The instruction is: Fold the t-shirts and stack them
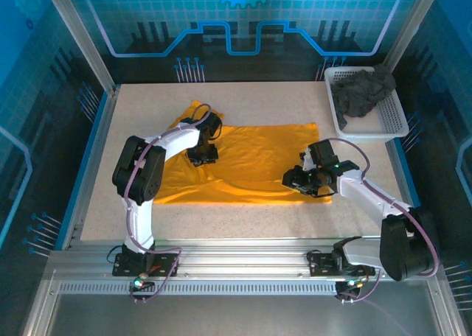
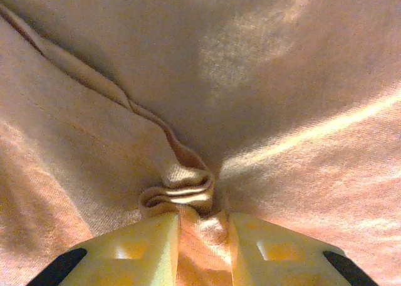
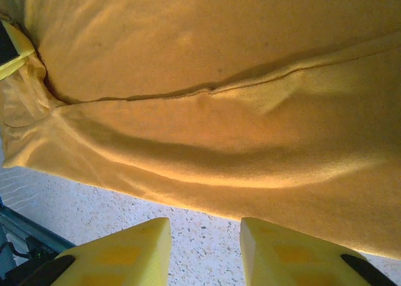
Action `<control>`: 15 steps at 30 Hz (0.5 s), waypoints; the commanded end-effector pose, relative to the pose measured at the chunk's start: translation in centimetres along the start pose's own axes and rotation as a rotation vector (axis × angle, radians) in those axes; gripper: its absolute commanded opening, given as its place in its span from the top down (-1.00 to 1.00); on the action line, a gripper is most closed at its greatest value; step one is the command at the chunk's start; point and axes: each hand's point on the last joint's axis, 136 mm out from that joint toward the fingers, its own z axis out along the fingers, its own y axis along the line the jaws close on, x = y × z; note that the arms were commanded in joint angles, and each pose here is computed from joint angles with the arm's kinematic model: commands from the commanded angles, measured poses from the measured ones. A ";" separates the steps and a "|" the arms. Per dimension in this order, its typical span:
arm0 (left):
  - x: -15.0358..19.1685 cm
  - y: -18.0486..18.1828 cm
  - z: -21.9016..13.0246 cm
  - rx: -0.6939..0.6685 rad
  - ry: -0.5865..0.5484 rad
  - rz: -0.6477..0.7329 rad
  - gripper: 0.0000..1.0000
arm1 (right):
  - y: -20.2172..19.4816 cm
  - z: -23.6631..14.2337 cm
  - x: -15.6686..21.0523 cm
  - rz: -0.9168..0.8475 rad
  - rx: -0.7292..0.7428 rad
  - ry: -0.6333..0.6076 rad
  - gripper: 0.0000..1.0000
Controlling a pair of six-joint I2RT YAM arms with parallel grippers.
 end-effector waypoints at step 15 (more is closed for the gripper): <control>0.0 -1.0 -3.5 0.011 -0.052 0.015 0.95 | -0.1 0.1 -0.1 0.006 -0.009 0.005 0.28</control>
